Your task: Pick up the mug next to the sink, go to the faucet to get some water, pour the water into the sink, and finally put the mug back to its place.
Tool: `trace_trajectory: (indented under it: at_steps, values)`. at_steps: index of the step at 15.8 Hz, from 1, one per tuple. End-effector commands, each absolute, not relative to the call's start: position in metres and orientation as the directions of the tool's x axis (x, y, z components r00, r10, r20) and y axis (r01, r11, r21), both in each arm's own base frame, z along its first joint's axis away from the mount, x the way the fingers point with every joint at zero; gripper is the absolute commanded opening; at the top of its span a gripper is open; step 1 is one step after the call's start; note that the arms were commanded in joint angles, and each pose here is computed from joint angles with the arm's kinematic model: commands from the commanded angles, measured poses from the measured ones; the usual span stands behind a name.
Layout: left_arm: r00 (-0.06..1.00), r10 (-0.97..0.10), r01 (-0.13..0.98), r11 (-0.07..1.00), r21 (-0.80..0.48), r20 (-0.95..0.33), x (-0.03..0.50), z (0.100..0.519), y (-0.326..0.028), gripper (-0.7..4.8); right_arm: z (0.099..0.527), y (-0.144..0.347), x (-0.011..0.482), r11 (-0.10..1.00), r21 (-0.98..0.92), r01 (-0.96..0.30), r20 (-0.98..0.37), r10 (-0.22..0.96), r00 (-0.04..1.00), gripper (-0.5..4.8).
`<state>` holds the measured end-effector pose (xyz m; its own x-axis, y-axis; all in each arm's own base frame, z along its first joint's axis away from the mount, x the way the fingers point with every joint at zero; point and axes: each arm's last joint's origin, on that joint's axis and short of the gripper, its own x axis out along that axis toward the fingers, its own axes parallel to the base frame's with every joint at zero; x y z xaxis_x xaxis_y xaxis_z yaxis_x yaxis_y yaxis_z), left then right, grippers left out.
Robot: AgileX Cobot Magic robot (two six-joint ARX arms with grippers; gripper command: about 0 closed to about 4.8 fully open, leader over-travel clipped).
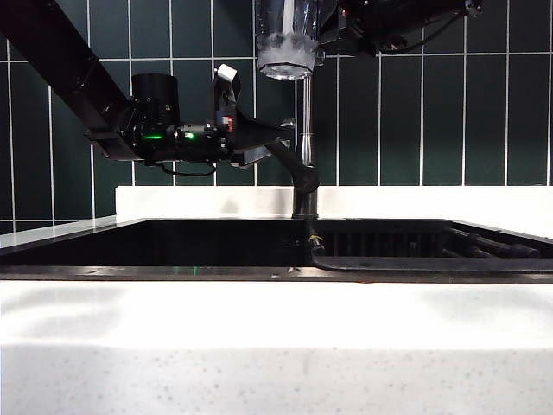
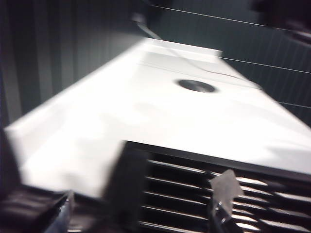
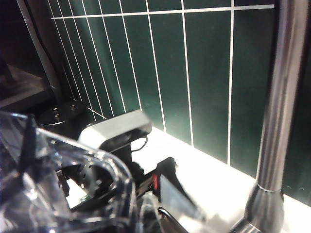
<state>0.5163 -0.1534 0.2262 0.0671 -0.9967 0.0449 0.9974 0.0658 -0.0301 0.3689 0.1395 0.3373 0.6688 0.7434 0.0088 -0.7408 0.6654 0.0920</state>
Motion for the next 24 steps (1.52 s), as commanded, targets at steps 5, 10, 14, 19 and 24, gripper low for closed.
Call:
trace_trajectory:
  at_steps: [5,10,14,19,24]
  values:
    - [0.164,-0.984,0.986,0.164,0.009,0.066,0.518,0.232,-0.153,3.59,0.346,0.139,0.367,0.665,0.074,-0.744,0.046,0.742,0.668,-0.07]
    - [0.193,-0.980,0.981,0.193,0.001,0.049,0.520,0.229,-0.153,3.59,0.346,0.139,0.367,0.664,0.074,-0.744,0.046,0.743,0.668,-0.07]
    - [0.253,-0.966,0.967,0.254,-0.002,0.055,0.521,0.229,-0.153,3.59,0.346,0.139,0.367,0.661,0.074,-0.746,0.046,0.745,0.665,-0.07]
    - [0.616,-0.786,0.788,0.613,-0.055,0.060,0.532,0.226,-0.148,3.59,0.346,0.139,0.367,0.660,0.075,-0.747,0.045,0.746,0.664,-0.07]
    - [0.588,-0.806,0.809,0.586,-0.052,0.061,0.532,0.227,-0.147,3.72,0.346,0.139,0.367,0.659,0.074,-0.748,0.045,0.747,0.663,-0.07]
